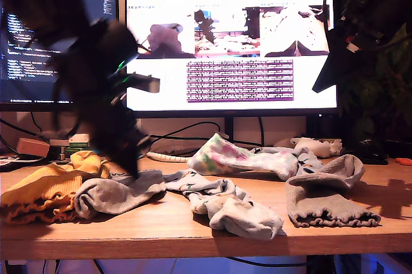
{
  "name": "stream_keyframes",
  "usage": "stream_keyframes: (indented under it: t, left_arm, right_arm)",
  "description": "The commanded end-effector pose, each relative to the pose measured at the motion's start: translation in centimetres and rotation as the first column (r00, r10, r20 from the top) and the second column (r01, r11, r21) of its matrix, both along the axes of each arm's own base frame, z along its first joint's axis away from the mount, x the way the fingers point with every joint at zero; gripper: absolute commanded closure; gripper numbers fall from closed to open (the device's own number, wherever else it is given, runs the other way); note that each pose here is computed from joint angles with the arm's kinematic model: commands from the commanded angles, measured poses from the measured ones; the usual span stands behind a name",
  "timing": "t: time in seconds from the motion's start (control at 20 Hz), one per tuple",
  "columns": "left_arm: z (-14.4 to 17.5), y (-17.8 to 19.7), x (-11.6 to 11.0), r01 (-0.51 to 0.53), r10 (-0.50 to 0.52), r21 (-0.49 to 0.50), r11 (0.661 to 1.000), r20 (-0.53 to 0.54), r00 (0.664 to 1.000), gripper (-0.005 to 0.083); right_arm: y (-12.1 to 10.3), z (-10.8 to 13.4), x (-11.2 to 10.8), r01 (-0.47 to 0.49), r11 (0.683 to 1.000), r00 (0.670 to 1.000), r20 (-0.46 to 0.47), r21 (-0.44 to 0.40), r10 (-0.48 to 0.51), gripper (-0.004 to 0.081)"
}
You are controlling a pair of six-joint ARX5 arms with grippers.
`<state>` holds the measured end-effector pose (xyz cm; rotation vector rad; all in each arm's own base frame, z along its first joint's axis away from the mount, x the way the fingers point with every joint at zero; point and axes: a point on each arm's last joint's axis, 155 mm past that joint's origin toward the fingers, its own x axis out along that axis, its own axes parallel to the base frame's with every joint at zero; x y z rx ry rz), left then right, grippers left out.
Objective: Pair up the socks based on colour and pattern, by placing them on top of one another
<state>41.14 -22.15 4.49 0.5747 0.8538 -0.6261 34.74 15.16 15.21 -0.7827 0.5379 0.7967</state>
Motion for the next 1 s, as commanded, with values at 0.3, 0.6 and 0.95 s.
stream_keyframes:
  t: [0.3, 0.6, 0.95]
  left_arm:
    - [2.5, -1.7, -2.4, 0.043, -0.044, -0.054, 0.998, -0.028, 0.999, 0.0785]
    - [4.5, -2.1, -3.1, 0.056, -0.058, -0.099, 0.994, -0.019, 0.998, 0.0785]
    - [4.6, -2.5, -3.3, 0.056, -0.061, -0.123, 0.991, -0.031, 0.998, 0.0785]
  right_arm:
    - [2.0, -6.4, -3.3, -0.214, 0.97, 0.965, -0.181, -0.114, 0.191, 0.0432]
    - [1.4, -9.7, -1.6, -0.264, 0.933, 0.958, -0.176, -0.244, 0.225, 0.0417]
    - [0.9, -11.7, -1.8, -0.317, 0.9, 0.941, -0.215, -0.298, 0.26, 0.0418]
